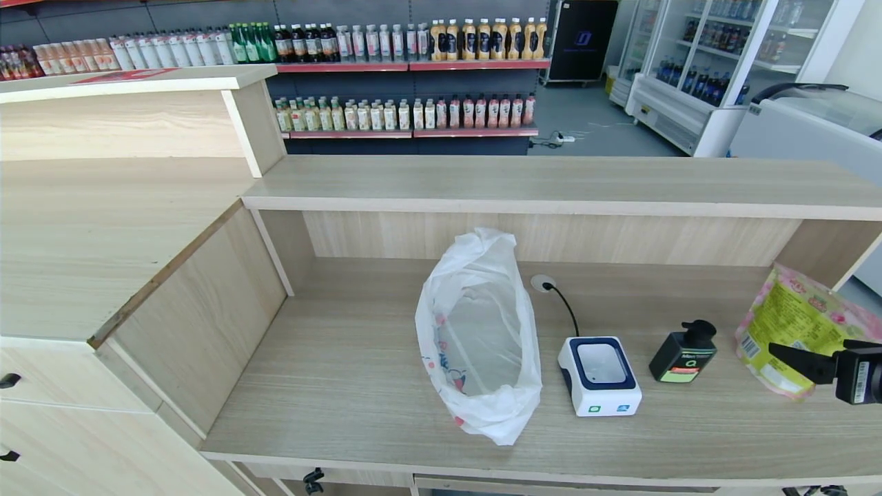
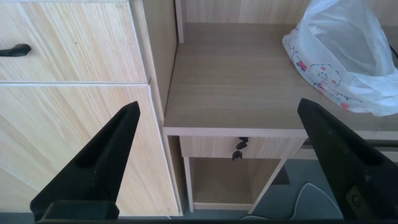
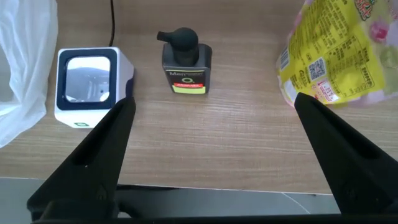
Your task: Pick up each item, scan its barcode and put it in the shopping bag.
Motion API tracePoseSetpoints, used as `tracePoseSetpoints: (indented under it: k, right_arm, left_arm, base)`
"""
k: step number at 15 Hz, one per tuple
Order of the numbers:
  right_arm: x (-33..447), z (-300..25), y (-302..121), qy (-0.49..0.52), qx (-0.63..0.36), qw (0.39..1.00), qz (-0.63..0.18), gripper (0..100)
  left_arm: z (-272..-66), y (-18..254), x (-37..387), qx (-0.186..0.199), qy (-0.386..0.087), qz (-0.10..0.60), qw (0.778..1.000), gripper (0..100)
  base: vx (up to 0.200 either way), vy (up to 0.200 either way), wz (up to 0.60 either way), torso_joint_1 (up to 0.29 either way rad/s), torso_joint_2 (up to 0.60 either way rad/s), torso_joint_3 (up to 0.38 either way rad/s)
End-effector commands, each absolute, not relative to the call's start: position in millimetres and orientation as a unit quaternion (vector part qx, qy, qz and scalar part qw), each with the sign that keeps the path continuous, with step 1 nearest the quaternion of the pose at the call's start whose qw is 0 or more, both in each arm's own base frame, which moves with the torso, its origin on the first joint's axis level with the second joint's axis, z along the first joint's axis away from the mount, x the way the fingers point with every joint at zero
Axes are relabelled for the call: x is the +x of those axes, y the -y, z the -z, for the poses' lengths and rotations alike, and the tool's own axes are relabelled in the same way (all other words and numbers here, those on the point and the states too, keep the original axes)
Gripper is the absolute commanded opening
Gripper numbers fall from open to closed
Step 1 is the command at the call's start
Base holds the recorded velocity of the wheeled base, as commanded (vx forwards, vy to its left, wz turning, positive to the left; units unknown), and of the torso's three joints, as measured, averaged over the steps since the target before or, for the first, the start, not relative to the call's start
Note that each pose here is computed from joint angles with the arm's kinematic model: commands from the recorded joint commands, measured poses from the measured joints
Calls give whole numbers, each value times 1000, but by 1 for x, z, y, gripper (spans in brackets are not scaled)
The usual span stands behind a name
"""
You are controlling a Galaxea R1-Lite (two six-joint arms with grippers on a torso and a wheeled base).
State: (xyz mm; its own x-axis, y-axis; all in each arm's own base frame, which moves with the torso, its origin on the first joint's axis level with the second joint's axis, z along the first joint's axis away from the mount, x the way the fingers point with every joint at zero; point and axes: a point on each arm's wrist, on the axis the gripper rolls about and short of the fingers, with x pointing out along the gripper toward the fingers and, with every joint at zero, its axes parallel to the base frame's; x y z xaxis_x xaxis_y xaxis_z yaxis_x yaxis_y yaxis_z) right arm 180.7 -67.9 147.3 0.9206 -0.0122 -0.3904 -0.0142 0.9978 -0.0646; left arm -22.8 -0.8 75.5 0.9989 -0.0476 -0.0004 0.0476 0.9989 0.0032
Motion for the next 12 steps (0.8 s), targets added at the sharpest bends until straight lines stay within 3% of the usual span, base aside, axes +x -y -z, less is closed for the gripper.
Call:
tracePoseSetpoints:
  k: [1, 6, 12]
  right_arm:
    - [192, -135, 71, -227, -25, 974, -10, 100]
    - [209, -123, 80, -239, -103, 965, -37, 100]
    - [206, -119, 112, -206, -160, 954, -150, 100]
  left_arm:
    - [-76, 1, -23, 2, -1, 25, 1000, 100]
    - [-76, 1, -23, 2, -1, 24, 1000, 100]
    - [-76, 1, -23, 2, -1, 25, 1000, 100]
  base:
    - [0, 0, 0, 0, 0, 0]
    - [0, 0, 0, 0, 0, 0]
    - [0, 0, 0, 0, 0, 0]
